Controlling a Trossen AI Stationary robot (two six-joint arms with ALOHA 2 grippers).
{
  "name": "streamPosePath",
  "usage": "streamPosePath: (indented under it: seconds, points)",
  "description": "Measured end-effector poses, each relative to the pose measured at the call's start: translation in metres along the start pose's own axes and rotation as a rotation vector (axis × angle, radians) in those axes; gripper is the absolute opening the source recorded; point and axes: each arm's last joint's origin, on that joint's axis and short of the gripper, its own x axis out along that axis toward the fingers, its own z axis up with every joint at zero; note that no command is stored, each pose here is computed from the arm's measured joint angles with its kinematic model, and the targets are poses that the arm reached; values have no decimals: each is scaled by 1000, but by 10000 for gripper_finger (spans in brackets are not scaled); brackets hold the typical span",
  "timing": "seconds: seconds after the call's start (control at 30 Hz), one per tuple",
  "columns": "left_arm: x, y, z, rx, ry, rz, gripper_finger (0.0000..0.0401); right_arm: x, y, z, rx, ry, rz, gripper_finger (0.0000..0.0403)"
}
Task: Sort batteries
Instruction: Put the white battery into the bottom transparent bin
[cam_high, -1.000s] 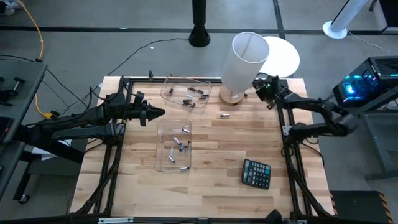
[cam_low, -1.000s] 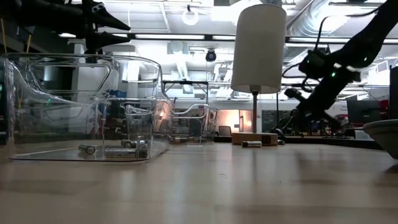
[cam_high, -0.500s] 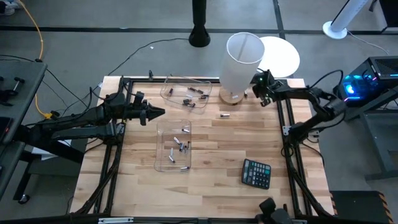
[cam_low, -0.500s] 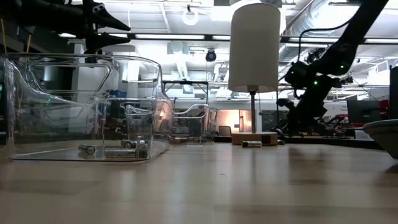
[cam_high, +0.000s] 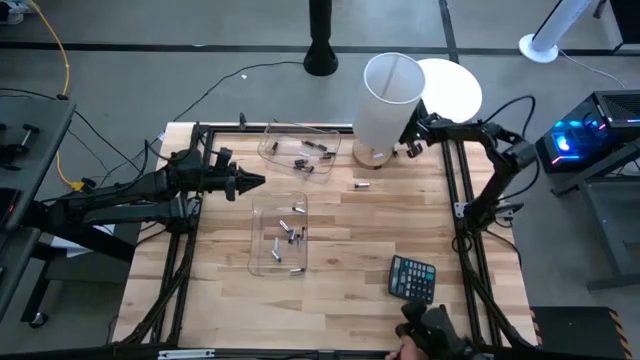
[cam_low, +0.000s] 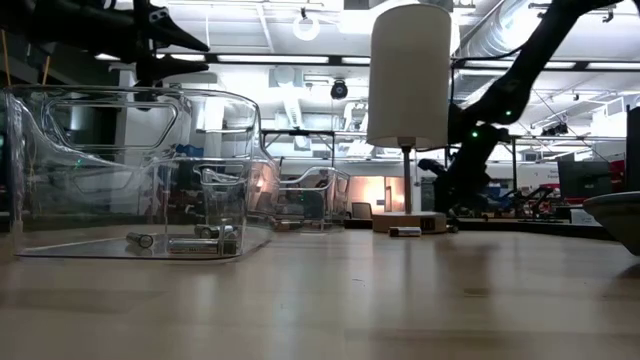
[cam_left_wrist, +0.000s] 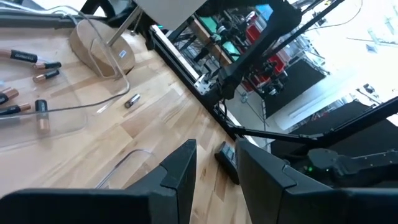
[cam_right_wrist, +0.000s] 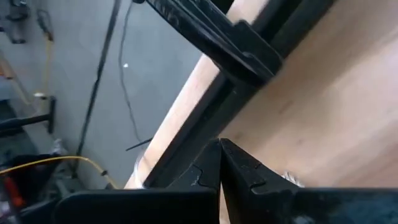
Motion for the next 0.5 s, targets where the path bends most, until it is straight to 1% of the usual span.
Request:
streamPosePath:
  seconds: [0.13, 0.2, 0.3, 0.5]
  points:
    - [0, 1, -2, -4, 20, 12, 106, 7, 8, 2, -32, 5, -73, 0]
    - [0, 2, -2, -5, 26, 18, 106, 11, 5, 0, -41, 16, -128, 0]
    - [0, 3, -3, 0, 36, 26, 106, 13, -2, -5, -63, 49, -177, 0]
    - [0, 3, -3, 1, 36, 25, 106, 14, -8, -12, -94, 59, -194, 0]
